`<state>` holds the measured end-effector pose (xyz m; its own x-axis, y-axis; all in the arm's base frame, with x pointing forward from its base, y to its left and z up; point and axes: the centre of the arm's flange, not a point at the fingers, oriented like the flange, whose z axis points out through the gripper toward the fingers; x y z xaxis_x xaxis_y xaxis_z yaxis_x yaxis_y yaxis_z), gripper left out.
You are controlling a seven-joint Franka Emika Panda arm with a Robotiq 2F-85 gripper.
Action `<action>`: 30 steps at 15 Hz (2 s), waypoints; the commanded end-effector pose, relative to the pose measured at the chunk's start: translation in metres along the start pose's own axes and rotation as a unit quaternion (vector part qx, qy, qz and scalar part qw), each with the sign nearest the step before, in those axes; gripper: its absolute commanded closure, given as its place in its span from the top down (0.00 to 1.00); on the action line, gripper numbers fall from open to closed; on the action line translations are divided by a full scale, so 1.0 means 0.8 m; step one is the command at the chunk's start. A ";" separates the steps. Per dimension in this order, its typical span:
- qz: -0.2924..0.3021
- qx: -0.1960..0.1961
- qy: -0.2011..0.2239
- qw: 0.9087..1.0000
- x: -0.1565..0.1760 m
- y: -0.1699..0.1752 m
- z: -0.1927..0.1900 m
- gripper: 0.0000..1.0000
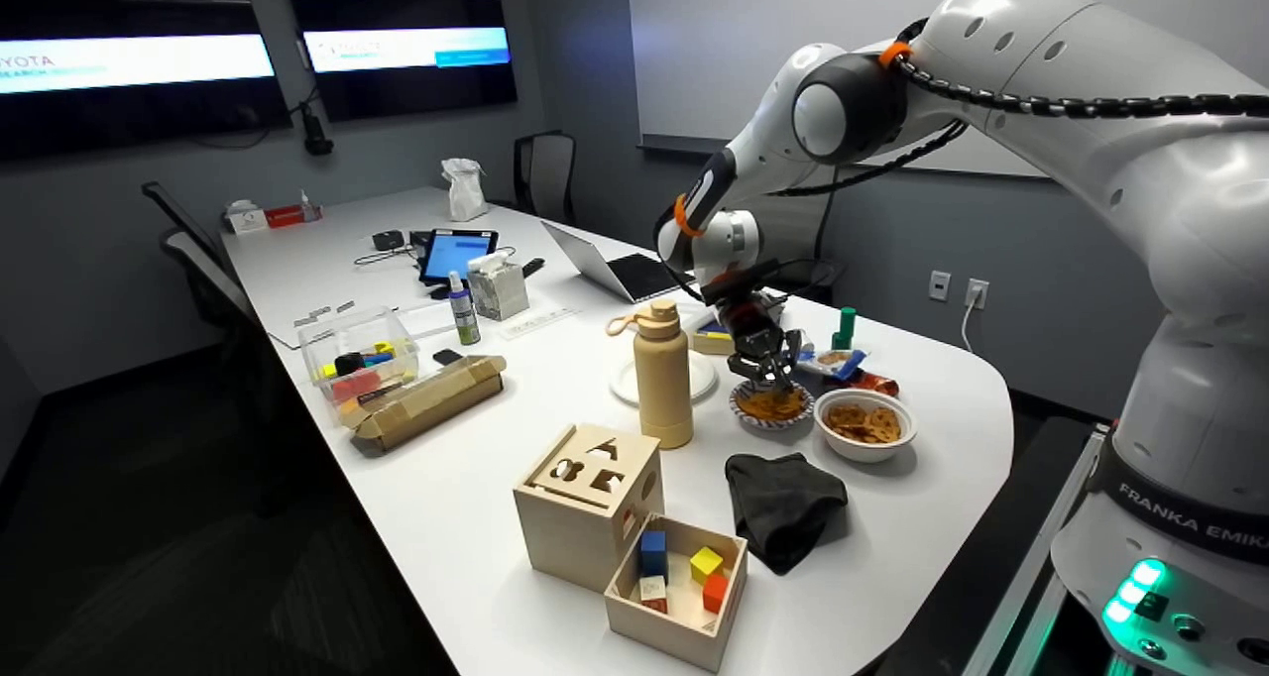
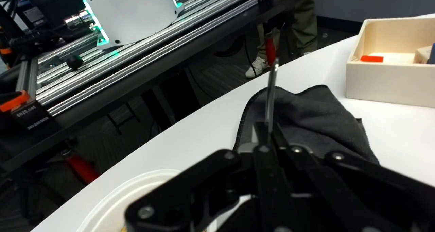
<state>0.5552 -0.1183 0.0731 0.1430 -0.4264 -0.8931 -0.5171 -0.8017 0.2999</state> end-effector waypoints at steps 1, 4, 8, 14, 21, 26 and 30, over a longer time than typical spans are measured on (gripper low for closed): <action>-0.045 -0.013 -0.001 0.999 -0.002 -0.020 -0.012 0.01; -0.093 0.006 0.015 0.996 -0.011 -0.019 -0.019 0.01; -0.108 0.024 0.036 0.993 -0.004 -0.013 -0.026 0.01; -0.032 0.023 0.051 0.998 0.001 0.004 -0.028 0.01; -0.027 -0.017 -0.029 0.999 0.000 -0.005 -0.008 0.01; -0.061 -0.031 -0.059 0.996 0.009 -0.029 0.008 0.01; -0.083 0.006 -0.025 0.996 0.003 -0.027 -0.003 0.01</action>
<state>0.5535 -0.0993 0.0658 0.1216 -0.2920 -0.9486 -0.4676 -0.8599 0.2048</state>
